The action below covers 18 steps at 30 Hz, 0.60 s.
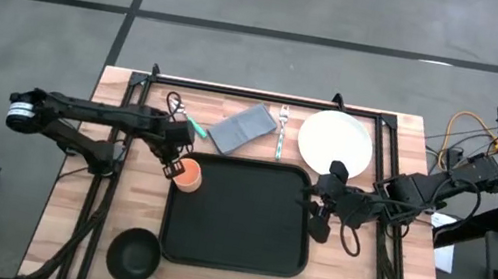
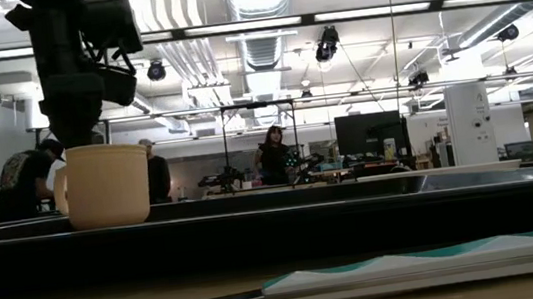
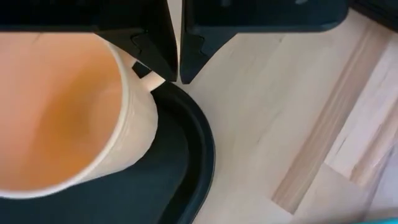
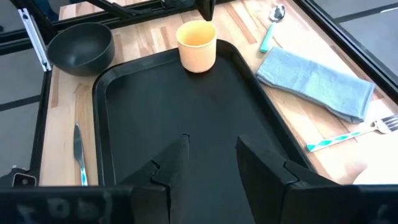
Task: Set up tray
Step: Put the mug on the tray
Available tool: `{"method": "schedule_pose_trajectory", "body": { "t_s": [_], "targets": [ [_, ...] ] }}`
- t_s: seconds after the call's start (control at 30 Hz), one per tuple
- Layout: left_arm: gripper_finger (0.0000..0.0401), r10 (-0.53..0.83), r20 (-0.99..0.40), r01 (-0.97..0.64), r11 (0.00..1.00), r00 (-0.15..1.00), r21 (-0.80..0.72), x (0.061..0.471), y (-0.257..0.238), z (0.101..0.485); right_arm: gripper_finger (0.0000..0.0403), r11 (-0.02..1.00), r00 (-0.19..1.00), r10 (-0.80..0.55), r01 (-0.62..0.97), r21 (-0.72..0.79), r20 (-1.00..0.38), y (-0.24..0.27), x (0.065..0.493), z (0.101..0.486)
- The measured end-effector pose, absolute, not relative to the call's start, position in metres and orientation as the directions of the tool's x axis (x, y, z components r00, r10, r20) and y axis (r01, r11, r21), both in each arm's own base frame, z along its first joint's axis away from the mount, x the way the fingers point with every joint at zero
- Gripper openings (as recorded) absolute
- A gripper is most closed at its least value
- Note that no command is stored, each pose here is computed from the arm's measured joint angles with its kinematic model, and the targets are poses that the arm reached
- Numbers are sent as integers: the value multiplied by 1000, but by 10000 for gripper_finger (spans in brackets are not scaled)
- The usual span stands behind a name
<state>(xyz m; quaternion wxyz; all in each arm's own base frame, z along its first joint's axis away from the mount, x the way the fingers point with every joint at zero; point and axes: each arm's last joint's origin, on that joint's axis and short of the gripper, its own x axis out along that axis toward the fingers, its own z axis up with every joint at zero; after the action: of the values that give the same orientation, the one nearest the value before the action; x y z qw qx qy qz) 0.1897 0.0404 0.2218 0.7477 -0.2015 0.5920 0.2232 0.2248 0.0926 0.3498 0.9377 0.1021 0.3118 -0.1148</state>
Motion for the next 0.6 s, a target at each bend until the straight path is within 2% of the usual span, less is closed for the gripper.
{"method": "schedule_pose_trajectory", "body": {
  "t_s": [0.6],
  "targets": [
    [0, 1, -982, -591, 799, 189, -113, 191, 2, 219, 119, 954, 779, -145, 273, 121, -610, 93, 225, 350]
  ]
}}
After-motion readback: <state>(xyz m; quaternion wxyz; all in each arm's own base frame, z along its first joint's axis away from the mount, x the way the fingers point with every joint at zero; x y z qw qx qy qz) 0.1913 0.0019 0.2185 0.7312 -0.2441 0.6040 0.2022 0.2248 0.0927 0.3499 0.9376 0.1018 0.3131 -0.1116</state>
